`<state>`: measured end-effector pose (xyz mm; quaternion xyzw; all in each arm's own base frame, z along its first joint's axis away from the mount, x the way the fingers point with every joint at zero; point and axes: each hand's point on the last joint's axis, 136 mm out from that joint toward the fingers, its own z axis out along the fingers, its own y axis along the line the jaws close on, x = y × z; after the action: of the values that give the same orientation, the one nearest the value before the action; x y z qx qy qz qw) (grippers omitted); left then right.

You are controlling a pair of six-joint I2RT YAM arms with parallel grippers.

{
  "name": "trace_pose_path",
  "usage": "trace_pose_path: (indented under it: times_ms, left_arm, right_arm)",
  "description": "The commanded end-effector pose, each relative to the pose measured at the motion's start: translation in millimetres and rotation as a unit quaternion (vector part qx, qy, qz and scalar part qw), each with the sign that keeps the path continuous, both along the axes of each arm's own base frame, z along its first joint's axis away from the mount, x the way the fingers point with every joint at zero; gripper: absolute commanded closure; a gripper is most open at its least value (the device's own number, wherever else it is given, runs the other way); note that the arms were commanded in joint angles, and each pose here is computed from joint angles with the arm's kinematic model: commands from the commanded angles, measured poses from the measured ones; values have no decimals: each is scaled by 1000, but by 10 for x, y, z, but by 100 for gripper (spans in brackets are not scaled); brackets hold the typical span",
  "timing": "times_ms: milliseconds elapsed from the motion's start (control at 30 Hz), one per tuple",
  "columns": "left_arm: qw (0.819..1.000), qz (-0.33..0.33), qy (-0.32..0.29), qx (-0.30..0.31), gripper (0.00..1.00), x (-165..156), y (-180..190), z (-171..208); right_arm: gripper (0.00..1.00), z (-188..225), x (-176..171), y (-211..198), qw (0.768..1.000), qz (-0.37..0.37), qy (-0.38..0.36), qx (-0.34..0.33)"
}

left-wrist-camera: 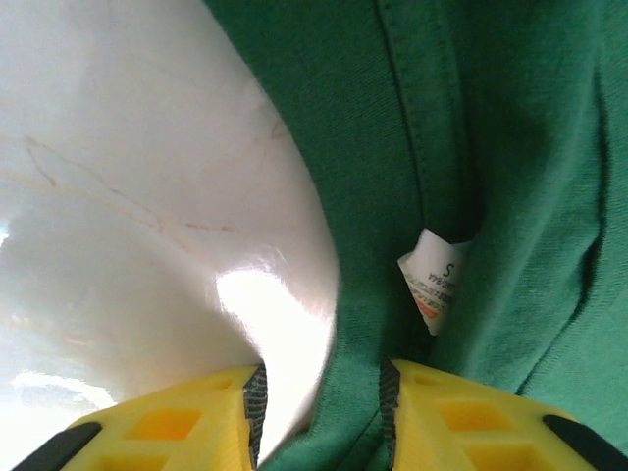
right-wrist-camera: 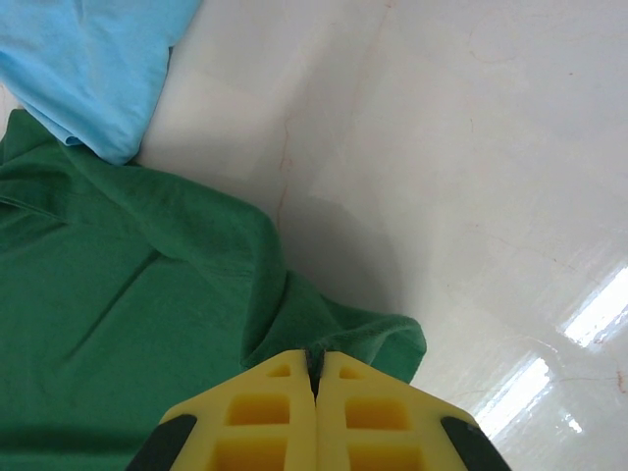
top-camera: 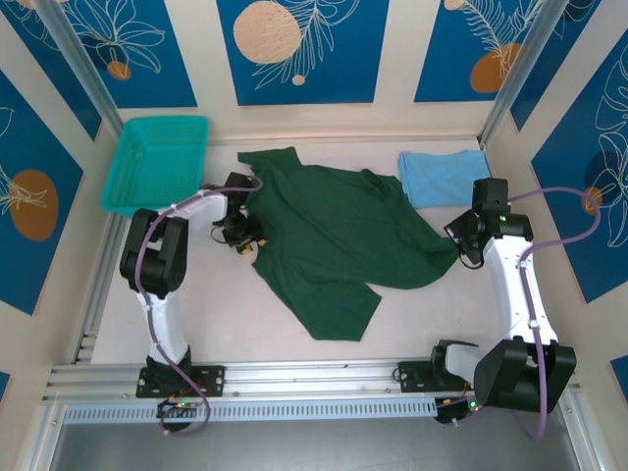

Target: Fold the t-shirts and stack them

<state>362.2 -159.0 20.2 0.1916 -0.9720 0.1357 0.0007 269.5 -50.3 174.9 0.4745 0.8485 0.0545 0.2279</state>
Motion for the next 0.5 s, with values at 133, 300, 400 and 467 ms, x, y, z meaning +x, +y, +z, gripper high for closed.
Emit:
trace_pose_path:
  times_ms: [133,300,400,467]
  left_arm:
    - [997,-54,-25,58,78,201,-108,-223]
    - [996,-60,-31,63,93,251,-141,-242]
    - [993,-69,-38,83,98,275,-71,-196]
    - [991,-79,-38,104,100,262,7,-164]
  right_arm:
    - [96,-22,7,-9,1000,-13,4,5]
    - [96,4,12,-26,1000,-13,2,1]
    - [96,10,14,-28,1000,-13,1,1]
    - [96,10,12,-26,1000,-14,2,2]
